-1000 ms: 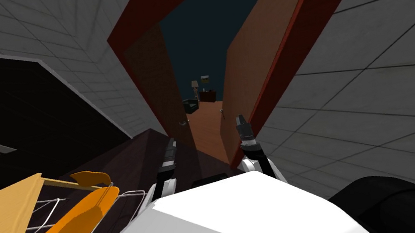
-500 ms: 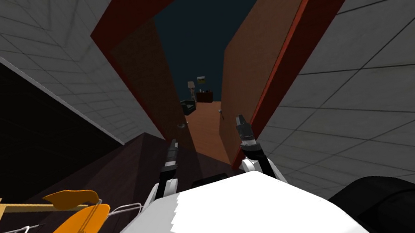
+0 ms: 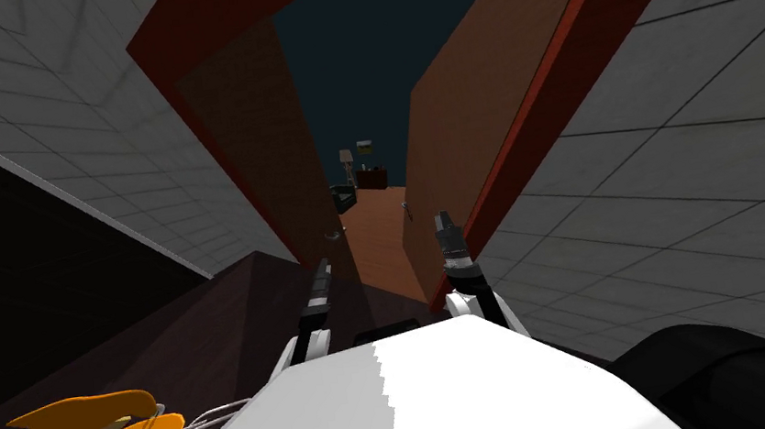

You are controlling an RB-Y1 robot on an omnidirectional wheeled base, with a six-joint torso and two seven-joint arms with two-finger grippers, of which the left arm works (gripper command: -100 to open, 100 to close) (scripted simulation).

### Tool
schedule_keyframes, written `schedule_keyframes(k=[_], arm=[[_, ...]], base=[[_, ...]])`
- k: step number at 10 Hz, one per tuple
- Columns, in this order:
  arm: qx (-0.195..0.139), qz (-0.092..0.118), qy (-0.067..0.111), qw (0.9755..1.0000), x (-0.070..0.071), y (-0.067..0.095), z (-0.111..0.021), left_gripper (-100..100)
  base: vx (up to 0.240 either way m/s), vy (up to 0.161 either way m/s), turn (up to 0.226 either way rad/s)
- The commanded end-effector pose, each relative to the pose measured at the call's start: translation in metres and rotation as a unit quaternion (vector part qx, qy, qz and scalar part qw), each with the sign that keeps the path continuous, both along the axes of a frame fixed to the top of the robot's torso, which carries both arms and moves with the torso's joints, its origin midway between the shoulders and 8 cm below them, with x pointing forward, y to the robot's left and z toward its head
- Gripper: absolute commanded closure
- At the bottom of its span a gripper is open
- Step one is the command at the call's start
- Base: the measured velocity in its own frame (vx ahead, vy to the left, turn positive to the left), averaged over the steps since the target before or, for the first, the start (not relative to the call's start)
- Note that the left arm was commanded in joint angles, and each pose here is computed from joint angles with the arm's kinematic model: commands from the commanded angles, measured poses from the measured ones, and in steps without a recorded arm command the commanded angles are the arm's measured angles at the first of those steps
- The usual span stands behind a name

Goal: Push the door open

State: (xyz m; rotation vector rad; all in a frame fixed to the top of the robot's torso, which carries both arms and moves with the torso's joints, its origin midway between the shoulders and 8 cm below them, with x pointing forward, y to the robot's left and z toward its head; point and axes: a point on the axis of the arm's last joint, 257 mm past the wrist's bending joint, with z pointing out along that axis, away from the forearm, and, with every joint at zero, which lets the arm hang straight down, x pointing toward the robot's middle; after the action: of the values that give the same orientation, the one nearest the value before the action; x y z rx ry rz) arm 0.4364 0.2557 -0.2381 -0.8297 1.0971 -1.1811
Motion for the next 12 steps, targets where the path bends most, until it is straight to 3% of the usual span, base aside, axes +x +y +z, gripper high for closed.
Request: schedule_keyframes(k=[1,12], arm=[[-0.005,-0.003,0.011,0.9999,0.003,-0.002,-0.012,-100],[-0.034,-0.015,0.066,0.9972,0.009,-0.018,-0.070,-100]], base=[[0.086,0.141,-0.171],[0.059,0.149,-0.125]])
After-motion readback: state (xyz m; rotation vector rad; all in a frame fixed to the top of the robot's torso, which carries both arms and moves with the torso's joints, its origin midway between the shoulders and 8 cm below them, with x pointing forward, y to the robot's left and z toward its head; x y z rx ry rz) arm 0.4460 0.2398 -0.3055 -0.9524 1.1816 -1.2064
